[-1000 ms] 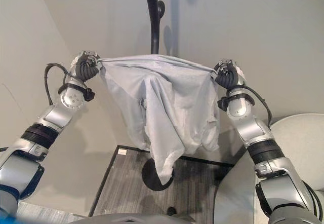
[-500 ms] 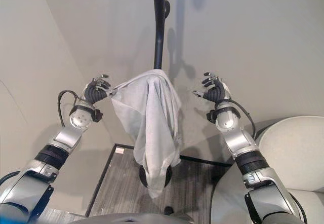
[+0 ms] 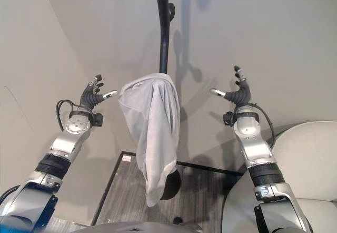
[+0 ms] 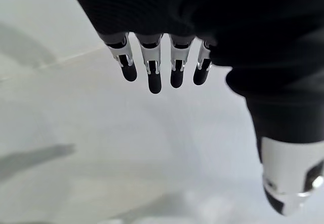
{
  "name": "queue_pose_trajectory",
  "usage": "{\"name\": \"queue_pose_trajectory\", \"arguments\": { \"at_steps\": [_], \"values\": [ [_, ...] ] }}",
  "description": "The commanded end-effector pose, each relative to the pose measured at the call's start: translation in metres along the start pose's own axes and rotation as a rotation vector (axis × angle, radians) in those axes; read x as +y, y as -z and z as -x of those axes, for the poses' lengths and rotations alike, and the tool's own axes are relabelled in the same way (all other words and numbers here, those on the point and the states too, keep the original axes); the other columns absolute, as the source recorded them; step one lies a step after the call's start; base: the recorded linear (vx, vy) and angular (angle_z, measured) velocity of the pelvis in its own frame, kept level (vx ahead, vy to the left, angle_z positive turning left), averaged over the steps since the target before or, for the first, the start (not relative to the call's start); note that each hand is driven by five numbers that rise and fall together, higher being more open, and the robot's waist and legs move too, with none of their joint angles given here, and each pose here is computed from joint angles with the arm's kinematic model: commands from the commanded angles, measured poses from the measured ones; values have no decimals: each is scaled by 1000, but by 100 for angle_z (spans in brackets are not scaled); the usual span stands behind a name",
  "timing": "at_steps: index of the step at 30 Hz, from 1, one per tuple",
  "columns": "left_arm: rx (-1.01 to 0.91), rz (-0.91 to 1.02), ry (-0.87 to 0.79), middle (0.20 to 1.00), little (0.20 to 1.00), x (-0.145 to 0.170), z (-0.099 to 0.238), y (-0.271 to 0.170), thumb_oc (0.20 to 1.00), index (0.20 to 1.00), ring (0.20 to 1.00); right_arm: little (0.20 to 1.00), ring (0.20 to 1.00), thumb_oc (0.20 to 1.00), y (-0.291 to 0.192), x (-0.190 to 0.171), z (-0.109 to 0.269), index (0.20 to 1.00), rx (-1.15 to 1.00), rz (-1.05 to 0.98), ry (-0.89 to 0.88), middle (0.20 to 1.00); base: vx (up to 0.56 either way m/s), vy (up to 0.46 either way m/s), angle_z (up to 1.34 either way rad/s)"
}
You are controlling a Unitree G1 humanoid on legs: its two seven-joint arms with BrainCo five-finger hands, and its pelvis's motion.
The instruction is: Hang the clothes on the sofa on the clothes rack.
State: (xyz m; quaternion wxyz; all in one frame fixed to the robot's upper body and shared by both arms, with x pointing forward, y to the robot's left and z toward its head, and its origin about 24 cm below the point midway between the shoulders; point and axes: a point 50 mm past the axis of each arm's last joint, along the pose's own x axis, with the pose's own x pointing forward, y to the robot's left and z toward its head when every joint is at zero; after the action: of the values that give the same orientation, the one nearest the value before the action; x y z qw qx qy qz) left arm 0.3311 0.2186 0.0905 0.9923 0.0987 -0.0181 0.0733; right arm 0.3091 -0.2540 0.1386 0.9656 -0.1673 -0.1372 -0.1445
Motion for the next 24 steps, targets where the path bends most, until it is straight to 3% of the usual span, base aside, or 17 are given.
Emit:
{"name": "queue_pose_trajectory", "arguments": {
  "at_steps": [1, 6, 9, 10, 13, 15, 17, 21, 22, 24],
  "values": [
    [-162, 113, -69, 1000, 1000, 32, -4, -31, 1000, 1000, 1000, 1000, 1000, 1000, -22, -20, 1, 1000, -145, -115, 75, 1000, 31, -32, 4],
    [-215, 113, -225, 1000, 1000, 88, 23, -28, 1000, 1000, 1000, 1000, 1000, 1000, -26, -54, 18, 1000, -197, -32, 119, 1000, 43, -34, 6],
    [-177, 116, -299, 1000, 1000, 115, 50, -9, 1000, 1000, 1000, 1000, 1000, 1000, -11, -61, 35, 1000, -137, -22, 70, 1000, 0, 0, 0],
    [-84, 111, -322, 1000, 1000, 122, 72, 18, 1000, 1000, 1000, 1000, 1000, 1000, 9, -63, 52, 1000, -51, -4, 26, 1000, 0, 0, 0],
    [90, 146, -328, 1000, 1000, 120, 104, 62, 1000, 1000, 1000, 1000, 1000, 1000, 38, -61, 81, 1000, 82, -37, -4, 1000, -35, 9, 7],
    [325, 196, -342, 1000, 1000, 110, 145, 116, 1000, 1000, 1000, 1000, 1000, 1000, 71, -57, 115, 1000, 254, -63, -25, 1000, -16, 38, 7],
    [594, 367, -389, 1000, 1000, 85, 197, 171, 1000, 1000, 1000, 1000, 1000, 1000, 107, -48, 153, 1000, 464, -58, -69, 1000, -61, 51, 1],
    [981, 239, -225, 1000, 1000, 48, 266, 220, 1000, 1000, 1000, 1000, 1000, 1000, 164, -32, 217, 1000, 839, 7, -154, 1000, -55, 63, 5],
    [1082, 99, -115, 1000, 1000, 41, 281, 229, 1000, 1000, 1000, 1000, 1000, 1000, 185, -27, 245, 1000, 1005, 56, -170, 1000, -33, 47, 4],
    [1125, 67, -62, 1000, 1000, 36, 285, 233, 1000, 1000, 1000, 1000, 1000, 1000, 194, -25, 257, 1000, 1080, 84, -179, 1000, -12, 24, 2]
  ]
}}
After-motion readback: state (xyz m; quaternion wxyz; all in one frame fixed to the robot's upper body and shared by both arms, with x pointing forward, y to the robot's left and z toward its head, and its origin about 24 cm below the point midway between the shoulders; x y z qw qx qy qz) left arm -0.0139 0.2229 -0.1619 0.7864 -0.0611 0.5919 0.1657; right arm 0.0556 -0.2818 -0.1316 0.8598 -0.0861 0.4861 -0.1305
